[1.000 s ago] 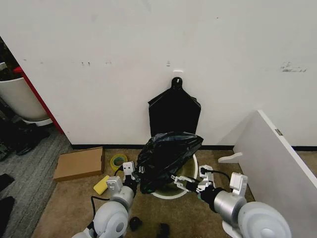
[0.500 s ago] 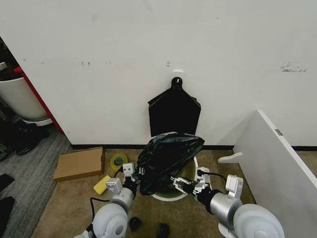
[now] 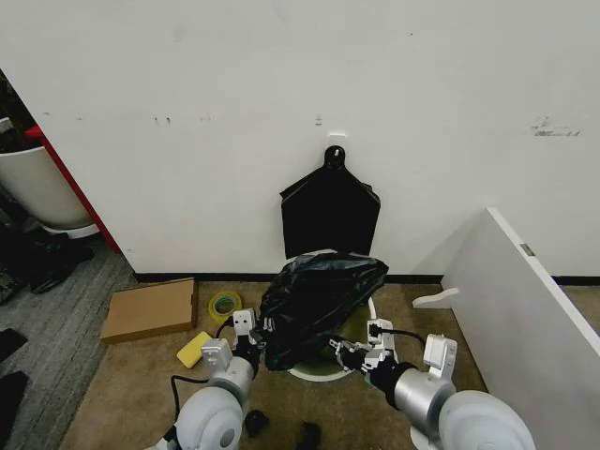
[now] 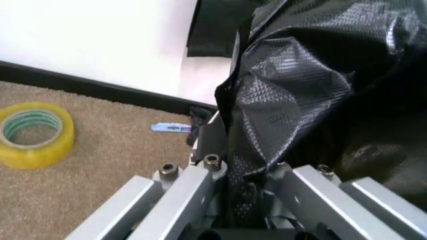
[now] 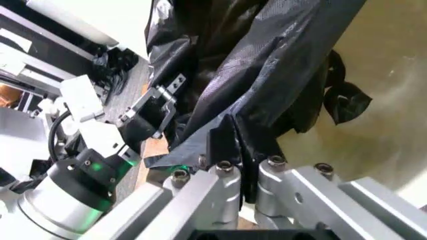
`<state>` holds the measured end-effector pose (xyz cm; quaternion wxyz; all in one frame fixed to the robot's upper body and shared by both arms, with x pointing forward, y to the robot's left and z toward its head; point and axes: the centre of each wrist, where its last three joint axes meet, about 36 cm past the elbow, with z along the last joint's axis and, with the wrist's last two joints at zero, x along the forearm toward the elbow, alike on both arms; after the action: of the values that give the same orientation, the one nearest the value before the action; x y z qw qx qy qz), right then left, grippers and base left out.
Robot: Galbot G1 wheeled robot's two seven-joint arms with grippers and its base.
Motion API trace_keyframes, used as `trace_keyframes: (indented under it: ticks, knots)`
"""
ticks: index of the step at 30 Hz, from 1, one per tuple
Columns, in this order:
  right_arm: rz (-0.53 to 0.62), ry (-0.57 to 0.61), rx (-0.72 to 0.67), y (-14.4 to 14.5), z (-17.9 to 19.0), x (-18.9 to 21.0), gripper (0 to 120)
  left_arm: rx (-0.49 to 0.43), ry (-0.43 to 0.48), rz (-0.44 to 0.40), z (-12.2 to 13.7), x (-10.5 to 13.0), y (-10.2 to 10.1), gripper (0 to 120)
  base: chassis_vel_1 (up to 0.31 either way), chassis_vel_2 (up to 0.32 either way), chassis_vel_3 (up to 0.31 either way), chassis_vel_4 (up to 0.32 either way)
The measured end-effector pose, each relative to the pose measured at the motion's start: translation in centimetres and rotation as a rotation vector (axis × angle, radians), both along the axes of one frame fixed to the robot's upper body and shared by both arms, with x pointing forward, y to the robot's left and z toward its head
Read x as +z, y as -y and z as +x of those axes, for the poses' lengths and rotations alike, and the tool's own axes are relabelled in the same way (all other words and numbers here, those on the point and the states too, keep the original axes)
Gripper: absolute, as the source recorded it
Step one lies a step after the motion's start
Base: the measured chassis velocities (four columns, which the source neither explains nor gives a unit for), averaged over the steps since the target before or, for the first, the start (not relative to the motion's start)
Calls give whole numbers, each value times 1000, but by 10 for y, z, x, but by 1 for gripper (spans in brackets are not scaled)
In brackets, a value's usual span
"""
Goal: Place the garbage bag over the trash bin.
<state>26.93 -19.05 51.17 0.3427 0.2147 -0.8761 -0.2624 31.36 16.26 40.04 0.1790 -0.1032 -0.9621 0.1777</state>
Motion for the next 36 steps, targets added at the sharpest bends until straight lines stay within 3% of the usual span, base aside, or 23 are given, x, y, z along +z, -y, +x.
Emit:
trace_keyframes:
  ticks: [17,36]
  knots:
    - [-84,-43,-36,23,-22,5,0,66,-15,-47,17,7,-14,1,0,0,0,0]
    - [-198,-145,-24,27,-33,-14,0,99,-39,-49,22,12,-19,1,0,0,0,0]
